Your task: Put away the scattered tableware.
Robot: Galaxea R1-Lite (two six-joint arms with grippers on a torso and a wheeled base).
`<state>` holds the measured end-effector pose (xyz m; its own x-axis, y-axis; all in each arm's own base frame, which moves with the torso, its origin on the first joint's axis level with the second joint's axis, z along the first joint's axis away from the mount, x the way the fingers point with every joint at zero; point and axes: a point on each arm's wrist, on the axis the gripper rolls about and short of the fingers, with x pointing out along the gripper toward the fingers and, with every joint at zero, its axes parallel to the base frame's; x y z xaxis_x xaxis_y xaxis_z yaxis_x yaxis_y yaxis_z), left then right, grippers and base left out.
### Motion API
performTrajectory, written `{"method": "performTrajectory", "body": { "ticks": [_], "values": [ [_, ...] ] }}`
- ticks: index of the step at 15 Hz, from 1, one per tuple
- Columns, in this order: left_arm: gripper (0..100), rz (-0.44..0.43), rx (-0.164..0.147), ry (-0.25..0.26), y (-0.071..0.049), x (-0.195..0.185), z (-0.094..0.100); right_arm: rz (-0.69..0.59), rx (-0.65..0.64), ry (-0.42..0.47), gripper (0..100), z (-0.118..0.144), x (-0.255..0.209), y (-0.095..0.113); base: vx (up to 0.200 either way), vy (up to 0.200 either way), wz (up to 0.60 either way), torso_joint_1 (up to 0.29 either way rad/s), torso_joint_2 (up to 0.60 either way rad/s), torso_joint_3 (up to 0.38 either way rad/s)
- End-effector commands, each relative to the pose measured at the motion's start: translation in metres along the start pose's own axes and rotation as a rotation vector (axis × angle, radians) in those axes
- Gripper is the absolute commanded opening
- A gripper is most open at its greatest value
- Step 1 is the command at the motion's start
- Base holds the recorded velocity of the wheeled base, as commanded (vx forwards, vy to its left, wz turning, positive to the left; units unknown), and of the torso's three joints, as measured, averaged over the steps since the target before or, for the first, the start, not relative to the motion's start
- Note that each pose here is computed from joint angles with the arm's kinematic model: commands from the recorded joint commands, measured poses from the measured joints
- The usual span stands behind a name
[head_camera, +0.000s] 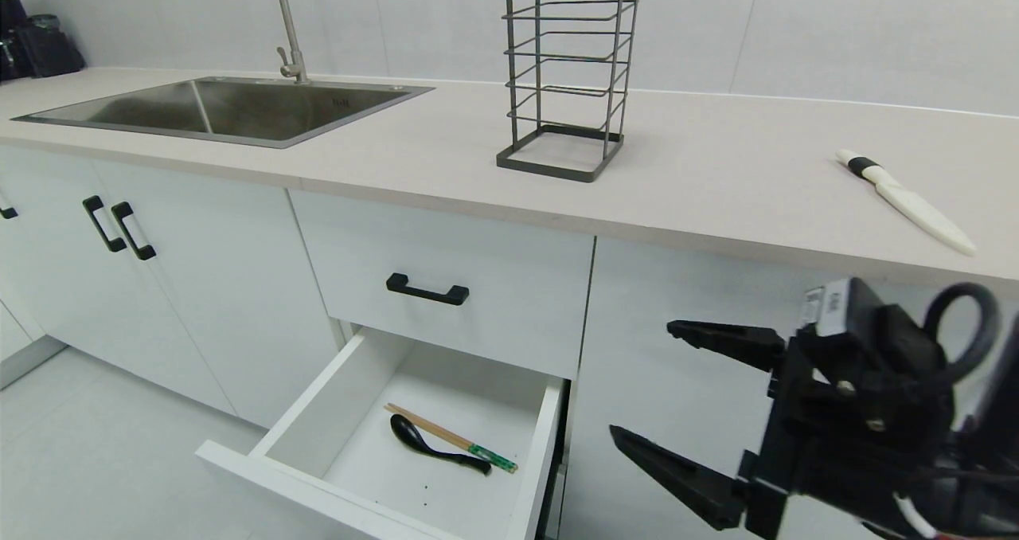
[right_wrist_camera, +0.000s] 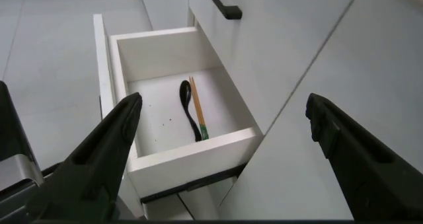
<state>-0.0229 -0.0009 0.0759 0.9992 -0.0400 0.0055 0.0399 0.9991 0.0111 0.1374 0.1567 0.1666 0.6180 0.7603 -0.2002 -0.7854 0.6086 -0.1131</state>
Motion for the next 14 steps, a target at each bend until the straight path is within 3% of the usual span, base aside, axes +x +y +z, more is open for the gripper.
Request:
{"method": "performTrajectory", "body": {
  "ticks": [1,7,10,14],
  "values": [
    [100,0.0,0.0,0.001,0.0,0.0,0.0,-0.023,-0.002,-0.078,100,-0.002,-0.052,0.0,0.0,0.0,0.0,0.0,0.0,0.0],
    [100,0.0,0.0,0.001,0.0,0.0,0.0,-0.148,-0.003,-0.234,100,-0.028,-0.15,0.003,0.0,0.0,0.0,0.0,0.0,0.0],
    [100,0.0,0.001,0.001,0.0,0.0,0.0,-0.14,0.001,-0.211,100,-0.052,-0.169,0.009,0.0,0.0,0.0,0.0,0.0,0.0],
    [100,-0.003,0.0,0.001,0.0,0.0,0.0,-0.274,0.021,-0.211,100,-0.067,-0.183,0.013,0.0,0.0,0.0,0.0,0.0,0.0]
  ]
}}
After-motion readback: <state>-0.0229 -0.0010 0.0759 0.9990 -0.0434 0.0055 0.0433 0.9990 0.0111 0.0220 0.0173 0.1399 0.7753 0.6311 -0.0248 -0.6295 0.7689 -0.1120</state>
